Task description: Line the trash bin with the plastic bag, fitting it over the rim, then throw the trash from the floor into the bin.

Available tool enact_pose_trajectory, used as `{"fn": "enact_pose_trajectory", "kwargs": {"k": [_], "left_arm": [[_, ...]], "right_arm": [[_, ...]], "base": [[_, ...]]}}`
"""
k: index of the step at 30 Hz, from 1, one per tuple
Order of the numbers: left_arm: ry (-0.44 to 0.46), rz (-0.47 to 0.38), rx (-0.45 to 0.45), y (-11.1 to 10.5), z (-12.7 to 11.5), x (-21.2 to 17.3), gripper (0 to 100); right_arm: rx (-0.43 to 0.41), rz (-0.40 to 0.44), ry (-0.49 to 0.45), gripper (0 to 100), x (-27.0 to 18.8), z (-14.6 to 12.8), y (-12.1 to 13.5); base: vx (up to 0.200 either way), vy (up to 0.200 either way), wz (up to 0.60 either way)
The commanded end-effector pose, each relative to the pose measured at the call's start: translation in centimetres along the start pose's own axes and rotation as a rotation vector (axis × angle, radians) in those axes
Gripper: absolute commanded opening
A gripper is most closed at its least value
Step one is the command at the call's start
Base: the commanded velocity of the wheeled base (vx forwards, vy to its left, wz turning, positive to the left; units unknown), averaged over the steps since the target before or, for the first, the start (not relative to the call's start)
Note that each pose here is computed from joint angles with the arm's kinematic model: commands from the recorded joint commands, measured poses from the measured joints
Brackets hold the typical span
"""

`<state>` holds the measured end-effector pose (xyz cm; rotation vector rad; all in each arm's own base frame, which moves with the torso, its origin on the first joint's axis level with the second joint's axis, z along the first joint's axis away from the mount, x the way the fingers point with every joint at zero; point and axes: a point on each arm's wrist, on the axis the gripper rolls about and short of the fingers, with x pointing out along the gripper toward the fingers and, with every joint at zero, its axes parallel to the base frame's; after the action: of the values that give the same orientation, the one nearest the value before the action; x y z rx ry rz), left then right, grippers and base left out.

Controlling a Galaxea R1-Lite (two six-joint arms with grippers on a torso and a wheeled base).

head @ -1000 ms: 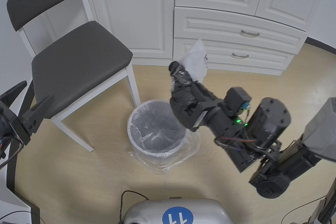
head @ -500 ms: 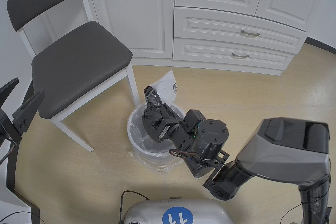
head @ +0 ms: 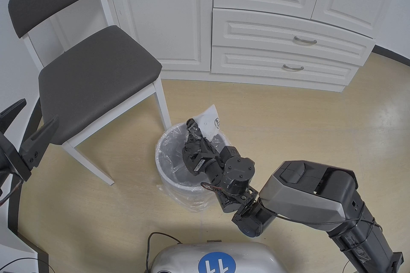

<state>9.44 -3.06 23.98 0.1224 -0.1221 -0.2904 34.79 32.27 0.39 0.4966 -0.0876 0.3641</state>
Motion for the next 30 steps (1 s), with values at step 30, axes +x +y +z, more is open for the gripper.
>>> {"fn": "enact_pose_trajectory", "kwargs": {"k": [30], "left_arm": [[0.121, -0.020, 0.063, -0.4, -2.3, 1.9, 100]], "right_arm": [[0.468, -0.275, 0.446, 0, 4.3, 6.5, 3.5]], "base": [[0.000, 0.000, 0.00]]}}
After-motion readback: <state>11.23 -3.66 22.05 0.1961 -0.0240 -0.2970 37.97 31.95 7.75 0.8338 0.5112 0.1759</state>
